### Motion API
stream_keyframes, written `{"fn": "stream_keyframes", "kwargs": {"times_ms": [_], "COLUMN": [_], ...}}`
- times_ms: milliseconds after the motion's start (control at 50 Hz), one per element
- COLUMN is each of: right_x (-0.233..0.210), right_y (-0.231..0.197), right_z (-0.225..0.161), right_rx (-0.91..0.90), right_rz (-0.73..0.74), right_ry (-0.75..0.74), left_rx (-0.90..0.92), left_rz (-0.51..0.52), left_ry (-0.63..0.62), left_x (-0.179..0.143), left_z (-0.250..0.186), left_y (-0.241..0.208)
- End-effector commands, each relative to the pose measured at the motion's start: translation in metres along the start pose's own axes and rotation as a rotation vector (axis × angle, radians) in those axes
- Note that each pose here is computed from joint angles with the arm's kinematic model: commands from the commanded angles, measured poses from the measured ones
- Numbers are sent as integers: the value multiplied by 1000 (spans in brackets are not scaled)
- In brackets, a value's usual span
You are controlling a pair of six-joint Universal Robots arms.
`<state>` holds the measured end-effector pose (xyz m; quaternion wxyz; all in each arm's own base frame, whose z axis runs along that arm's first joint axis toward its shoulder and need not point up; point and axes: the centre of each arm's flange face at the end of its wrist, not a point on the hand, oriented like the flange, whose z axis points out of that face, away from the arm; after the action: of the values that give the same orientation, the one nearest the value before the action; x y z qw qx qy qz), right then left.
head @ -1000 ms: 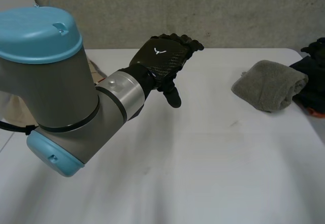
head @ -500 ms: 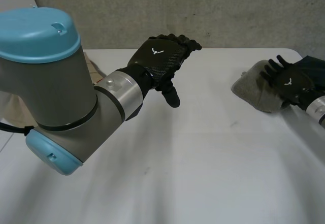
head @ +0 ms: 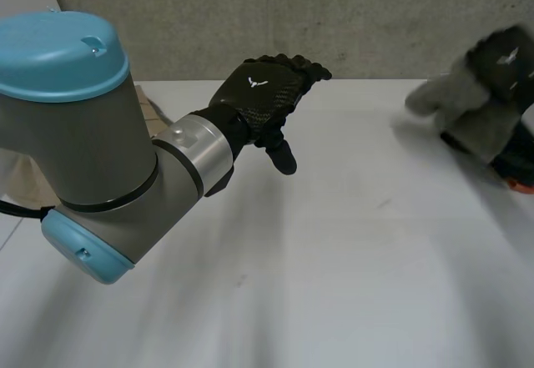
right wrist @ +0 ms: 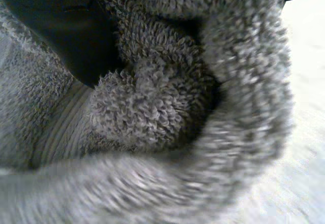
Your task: Fold the laundry.
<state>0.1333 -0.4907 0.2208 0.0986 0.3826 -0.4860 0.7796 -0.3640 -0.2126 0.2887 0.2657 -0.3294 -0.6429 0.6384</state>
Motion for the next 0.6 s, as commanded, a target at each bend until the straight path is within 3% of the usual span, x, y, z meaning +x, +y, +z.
{"fn": "stream_keyframes", "kwargs": {"times_ms": [20,160,360,600], "right_x": [72,79,42,58], "right_y": [16,69,137,128], "right_z": [0,-25,-60,-64], "right_rx": [-92,-235,-384,-348], "right_rz": [175,234,263,256], "right_ry": [244,246,195,246], "left_rx": [0,1,-7,-3], "left_rz": [-1,-3,-2,-2], "left_ry": [-1,10,24,21], "left_x": [0,2,7,5], "left_z": [0,0,-1,-1], "left_y": [0,0,3,2]}}
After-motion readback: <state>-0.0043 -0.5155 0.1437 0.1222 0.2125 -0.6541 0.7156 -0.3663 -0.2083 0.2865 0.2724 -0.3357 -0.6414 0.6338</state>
